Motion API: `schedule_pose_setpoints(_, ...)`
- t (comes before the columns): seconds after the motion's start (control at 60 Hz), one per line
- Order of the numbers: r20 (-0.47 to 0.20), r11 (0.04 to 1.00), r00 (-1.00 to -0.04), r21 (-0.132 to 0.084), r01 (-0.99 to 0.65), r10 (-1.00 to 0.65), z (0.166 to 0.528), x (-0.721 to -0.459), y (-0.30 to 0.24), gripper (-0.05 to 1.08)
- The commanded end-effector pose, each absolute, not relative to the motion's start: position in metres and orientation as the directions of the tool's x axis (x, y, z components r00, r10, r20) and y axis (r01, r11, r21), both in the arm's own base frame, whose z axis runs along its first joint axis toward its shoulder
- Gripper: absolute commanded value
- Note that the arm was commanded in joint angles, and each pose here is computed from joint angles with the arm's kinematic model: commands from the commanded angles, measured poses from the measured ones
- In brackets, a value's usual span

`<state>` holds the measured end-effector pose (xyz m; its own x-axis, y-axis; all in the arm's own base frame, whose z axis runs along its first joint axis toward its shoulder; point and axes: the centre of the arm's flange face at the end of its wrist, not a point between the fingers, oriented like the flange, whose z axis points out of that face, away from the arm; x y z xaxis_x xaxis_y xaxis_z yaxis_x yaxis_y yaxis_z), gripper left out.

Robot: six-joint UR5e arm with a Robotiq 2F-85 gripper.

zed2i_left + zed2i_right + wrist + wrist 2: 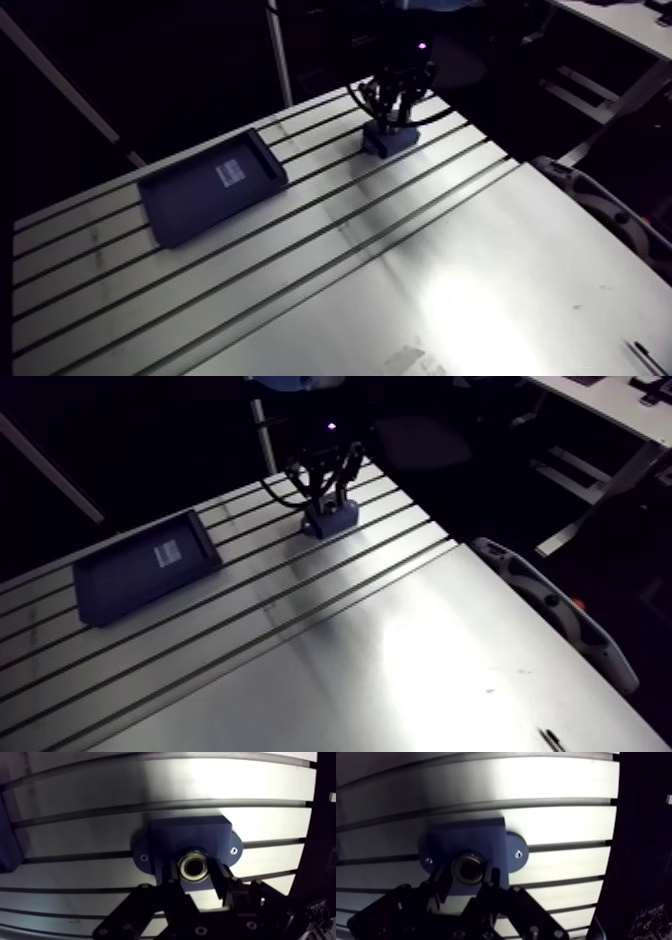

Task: Pick up the bearing and press it into the housing until flush.

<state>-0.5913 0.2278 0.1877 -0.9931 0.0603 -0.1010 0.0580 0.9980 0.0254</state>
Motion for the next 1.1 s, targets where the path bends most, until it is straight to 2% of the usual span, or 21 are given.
schedule_pose_setpoints(0.017, -0.099, 0.998, -0.994, 0.026, 0.051, 0.053, 0.188, -0.593, 0.223, 0.67)
schedule_pose_setpoints(0.267, -0.097, 0.998, -0.994, 0.028, 0.052, 0.054, 0.189, -0.595, 0.224, 0.67)
schedule_pose_setpoints(0.283, -0.096, 0.998, -0.994, 0.028, 0.052, 0.055, 0.189, -0.595, 0.224, 0.62)
schedule_pose_setpoints(0.3, -0.096, 0.998, -0.994, 0.028, 0.052, 0.055, 0.189, -0.595, 0.224, 0.62)
schedule_pose_setpoints(0.317, -0.09, 0.998, -0.995, 0.032, 0.051, 0.054, 0.19, -0.595, 0.224, 0.4)
schedule_pose_setpoints(0.333, -0.083, 0.998, -0.995, 0.037, 0.05, 0.053, 0.191, -0.596, 0.225, 0.06)
schedule_pose_setpoints(0.367, -0.081, 0.998, -0.995, 0.039, 0.049, 0.052, 0.191, -0.596, 0.225, 0.01)
schedule_pose_setpoints(0.7, -0.069, 0.998, -0.996, 0.047, 0.053, 0.056, 0.204, -0.597, 0.228, 0.0)
schedule_pose_setpoints(0.817, -0.055, 0.996, -0.996, 0.051, 0.066, 0.069, 0.222, -0.598, 0.227, 0.0)
schedule_pose_setpoints(0.9, -0.063, 0.996, -0.995, 0.043, 0.079, 0.082, 0.239, -0.6, 0.228, 0.01)
schedule_pose_setpoints(0.917, -0.071, 0.996, -0.994, 0.038, 0.078, 0.08, 0.246, -0.6, 0.228, 0.12)
schedule_pose_setpoints(0.933, -0.071, 0.996, -0.994, 0.038, 0.078, 0.08, 0.246, -0.6, 0.228, 0.12)
schedule_pose_setpoints(0.967, -0.07, 0.996, -0.994, 0.023, 0.083, 0.085, 0.253, -0.601, 0.229, 0.86)
schedule_pose_setpoints(1.0, -0.07, 0.996, -0.994, 0.023, 0.083, 0.085, 0.253, -0.601, 0.229, 0.86)
schedule_pose_setpoints(1.017, -0.068, 0.996, -0.994, 0.011, 0.084, 0.084, 0.252, -0.601, 0.229, 1.0)
schedule_pose_setpoints(1.033, -0.071, 0.997, -0.994, 0.006, 0.077, 0.077, 0.25, -0.602, 0.226, 1.06)
schedule_pose_setpoints(1.1, -0.081, 0.996, -0.993, -0.003, 0.087, 0.087, 0.246, -0.6, 0.228, 1.08)
